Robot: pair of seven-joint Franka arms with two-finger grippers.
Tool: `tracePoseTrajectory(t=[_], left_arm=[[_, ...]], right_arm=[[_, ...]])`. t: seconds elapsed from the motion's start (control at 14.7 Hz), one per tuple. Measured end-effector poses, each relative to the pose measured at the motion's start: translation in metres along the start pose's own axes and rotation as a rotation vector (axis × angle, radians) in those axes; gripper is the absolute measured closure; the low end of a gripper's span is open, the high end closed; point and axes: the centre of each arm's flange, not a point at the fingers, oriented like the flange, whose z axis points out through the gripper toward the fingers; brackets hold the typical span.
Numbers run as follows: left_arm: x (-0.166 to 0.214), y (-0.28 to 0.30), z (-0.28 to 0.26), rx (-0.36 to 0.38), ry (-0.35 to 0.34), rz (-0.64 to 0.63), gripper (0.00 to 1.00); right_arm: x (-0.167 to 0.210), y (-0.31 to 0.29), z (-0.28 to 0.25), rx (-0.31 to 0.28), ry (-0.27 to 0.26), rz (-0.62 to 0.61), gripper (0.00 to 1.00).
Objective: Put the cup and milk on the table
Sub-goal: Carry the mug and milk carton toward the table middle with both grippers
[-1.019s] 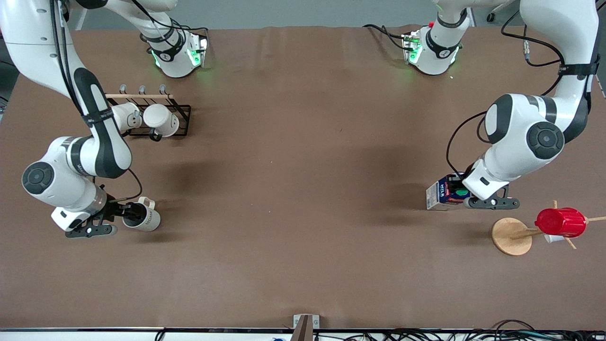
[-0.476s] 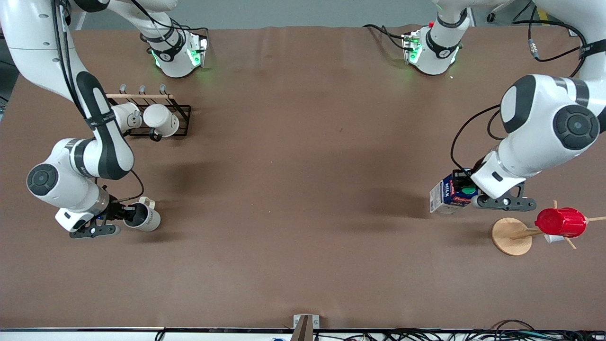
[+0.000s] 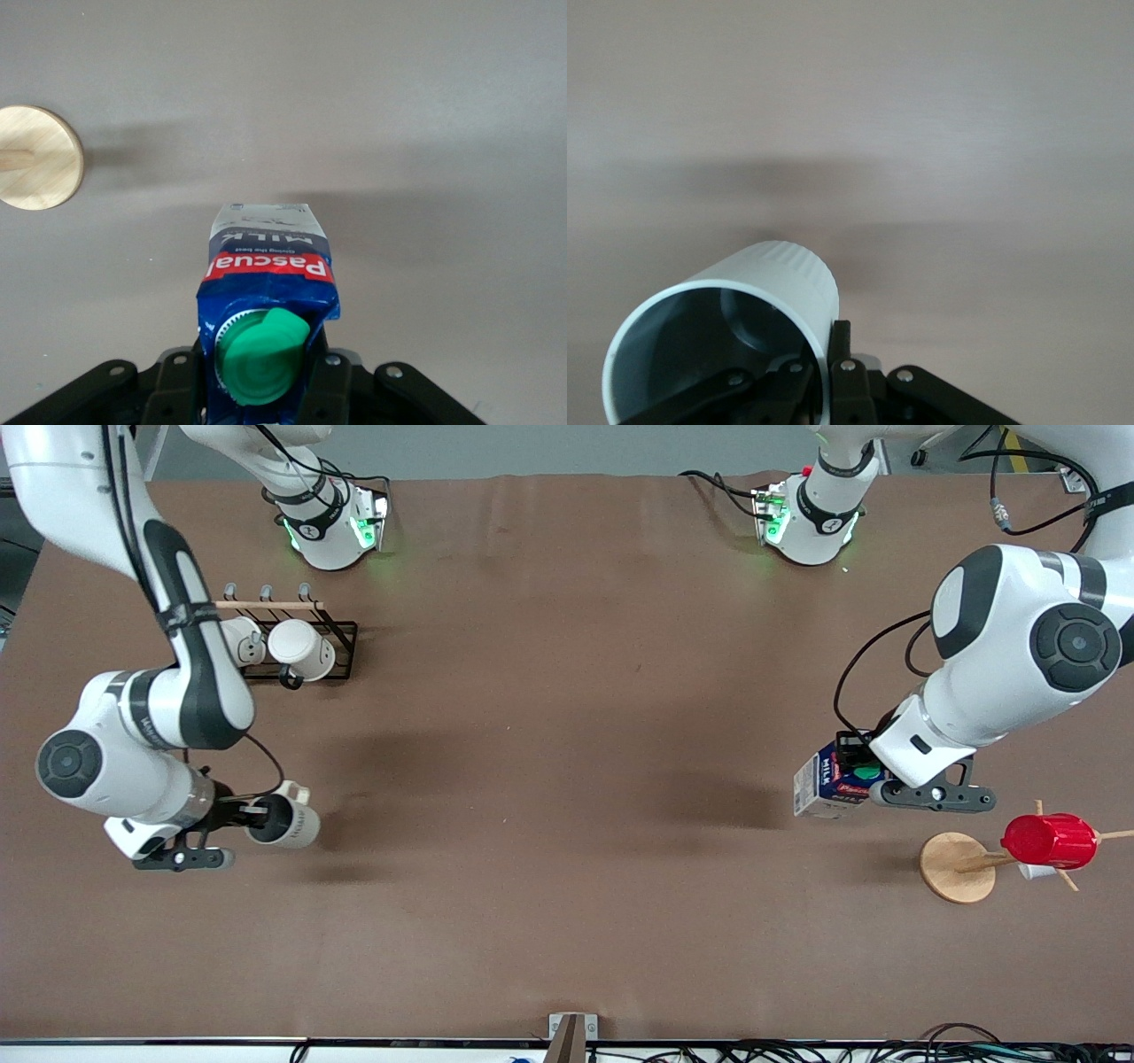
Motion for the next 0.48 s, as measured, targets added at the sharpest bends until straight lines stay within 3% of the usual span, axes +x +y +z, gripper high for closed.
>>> tracePoseTrajectory(t=[0.27,0.48], left_arm=[[-0.005,0.036,-0.003,0.002,-0.012,-0.004,0.59],[-0.008,0.042,-0.006,0.005,-0.028,0.001,0.59]], right_arm=[[-0.025,-0.156,-0.026,0.092,0.012,0.069,0.96],[-0.058,-0.243,-0.025,0.113,-0.003,0.089,0.96]])
